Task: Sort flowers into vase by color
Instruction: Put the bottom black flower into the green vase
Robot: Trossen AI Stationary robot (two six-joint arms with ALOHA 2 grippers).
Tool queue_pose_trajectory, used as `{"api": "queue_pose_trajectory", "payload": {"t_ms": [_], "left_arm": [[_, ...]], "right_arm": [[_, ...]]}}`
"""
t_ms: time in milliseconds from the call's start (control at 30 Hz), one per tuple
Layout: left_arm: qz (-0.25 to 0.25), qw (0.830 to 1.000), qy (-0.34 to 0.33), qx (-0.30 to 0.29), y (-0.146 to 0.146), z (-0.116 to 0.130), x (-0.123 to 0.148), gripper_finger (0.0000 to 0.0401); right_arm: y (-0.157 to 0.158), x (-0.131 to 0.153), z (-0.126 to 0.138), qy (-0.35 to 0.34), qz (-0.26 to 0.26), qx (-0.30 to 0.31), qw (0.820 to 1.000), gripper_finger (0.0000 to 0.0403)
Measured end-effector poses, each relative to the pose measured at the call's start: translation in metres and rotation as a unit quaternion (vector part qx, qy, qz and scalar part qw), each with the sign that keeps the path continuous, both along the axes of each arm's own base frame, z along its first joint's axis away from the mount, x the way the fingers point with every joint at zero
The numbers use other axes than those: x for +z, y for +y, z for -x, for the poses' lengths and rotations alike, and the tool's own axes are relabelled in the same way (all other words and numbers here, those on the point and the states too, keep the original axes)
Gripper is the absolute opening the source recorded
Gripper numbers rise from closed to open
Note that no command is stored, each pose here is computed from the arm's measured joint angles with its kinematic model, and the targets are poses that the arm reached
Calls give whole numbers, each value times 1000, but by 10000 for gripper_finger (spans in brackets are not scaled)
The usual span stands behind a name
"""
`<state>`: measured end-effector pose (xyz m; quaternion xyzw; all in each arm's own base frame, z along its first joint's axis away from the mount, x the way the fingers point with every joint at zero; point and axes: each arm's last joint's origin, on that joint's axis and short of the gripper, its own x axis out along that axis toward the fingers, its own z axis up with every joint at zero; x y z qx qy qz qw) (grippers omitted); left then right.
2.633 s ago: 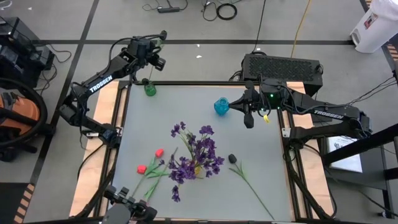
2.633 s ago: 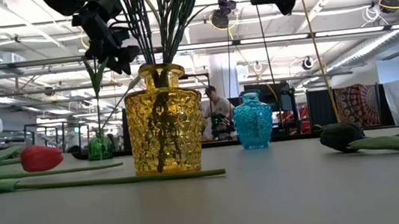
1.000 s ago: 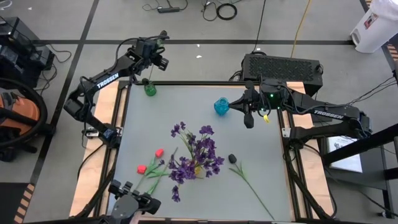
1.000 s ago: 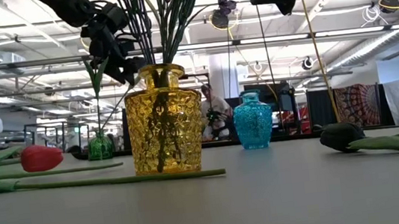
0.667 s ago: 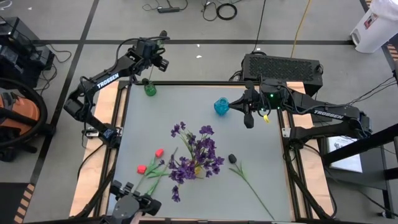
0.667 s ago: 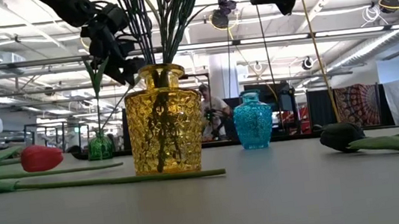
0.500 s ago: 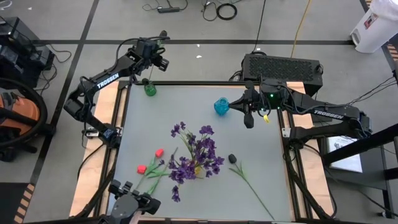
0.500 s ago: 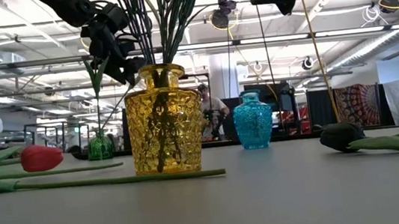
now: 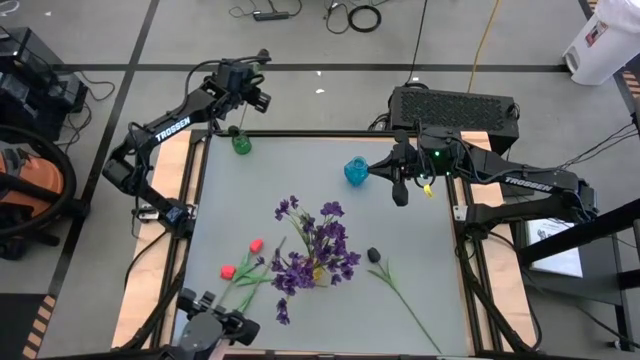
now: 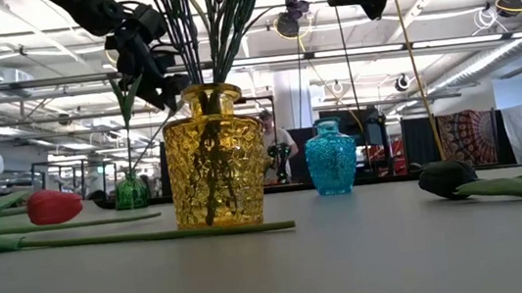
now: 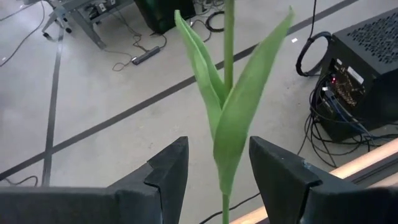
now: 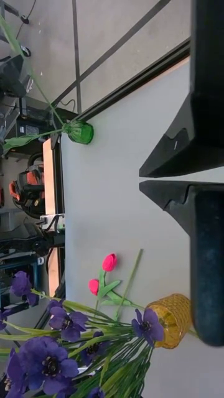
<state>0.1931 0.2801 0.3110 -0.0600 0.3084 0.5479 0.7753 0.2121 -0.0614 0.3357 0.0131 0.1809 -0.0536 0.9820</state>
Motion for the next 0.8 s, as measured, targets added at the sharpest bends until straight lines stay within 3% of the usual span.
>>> {"api": "queue_pose_trajectory", "payload": {"t_ms": [800], "left_arm": [[11,1000,16,-1,7,-8,-14,177]], "right_arm": [[0,0,0,0,0,0,1000,13]]}}
